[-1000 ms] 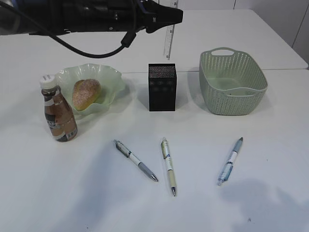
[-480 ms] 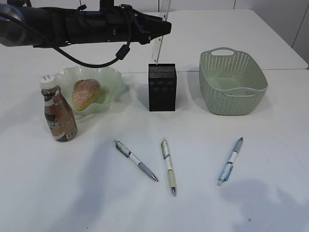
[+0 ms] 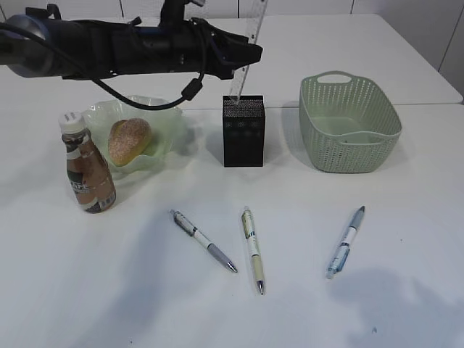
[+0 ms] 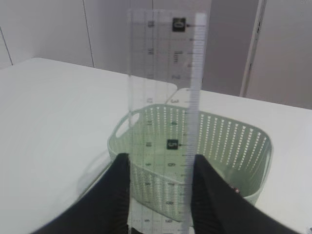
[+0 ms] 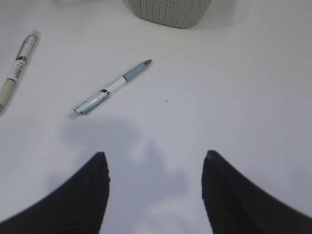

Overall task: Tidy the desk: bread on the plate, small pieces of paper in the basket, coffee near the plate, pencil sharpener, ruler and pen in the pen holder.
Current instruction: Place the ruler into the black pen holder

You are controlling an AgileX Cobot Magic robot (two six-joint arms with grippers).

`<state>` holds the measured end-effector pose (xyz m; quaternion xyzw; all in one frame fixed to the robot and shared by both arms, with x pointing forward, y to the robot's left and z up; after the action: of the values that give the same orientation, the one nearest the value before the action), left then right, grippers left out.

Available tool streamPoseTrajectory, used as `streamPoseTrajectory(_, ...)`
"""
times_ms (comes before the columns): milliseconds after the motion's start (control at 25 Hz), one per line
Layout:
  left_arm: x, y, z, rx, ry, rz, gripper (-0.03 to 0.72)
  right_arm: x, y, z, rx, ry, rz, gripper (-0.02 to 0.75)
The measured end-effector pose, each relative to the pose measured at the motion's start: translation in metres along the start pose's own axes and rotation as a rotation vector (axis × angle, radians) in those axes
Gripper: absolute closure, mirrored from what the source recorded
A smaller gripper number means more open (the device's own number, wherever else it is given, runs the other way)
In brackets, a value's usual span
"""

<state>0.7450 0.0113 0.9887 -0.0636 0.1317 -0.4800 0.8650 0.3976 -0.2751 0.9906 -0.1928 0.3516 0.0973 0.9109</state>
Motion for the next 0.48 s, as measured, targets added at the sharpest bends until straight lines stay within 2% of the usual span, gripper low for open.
streamPoseTrajectory(160,0.013,-0.004,-0.007,0.029,0.011,0.008,0.458,0.000,0.000,0.000,0.000,0.000,0.000,0.260)
streamPoseTrajectory(360,0.024,0.003,-0.010,0.024,-0.003,0.008,0.458,0.000,0.000,0.000,0.000,-0.001,0.000,0.260)
streamPoseTrajectory(480,0.025,0.009,-0.013,0.019,0.005,0.040,0.458,0.000,0.000,0.000,0.000,-0.001,0.000,0.260)
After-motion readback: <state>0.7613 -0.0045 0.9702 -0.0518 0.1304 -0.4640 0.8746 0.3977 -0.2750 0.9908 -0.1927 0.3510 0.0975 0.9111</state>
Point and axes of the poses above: a point on each arm's last joint axis where the gripper is mounted, x pointing out along that axis toward the gripper, y along the wrist's bending axis when the last joint is at zero, z = x × y, the point moved 7 cm from there along x, pointing out along that axis toward the gripper, and after that the axes turned 14 degrees about -x, right-handed, at the moved point
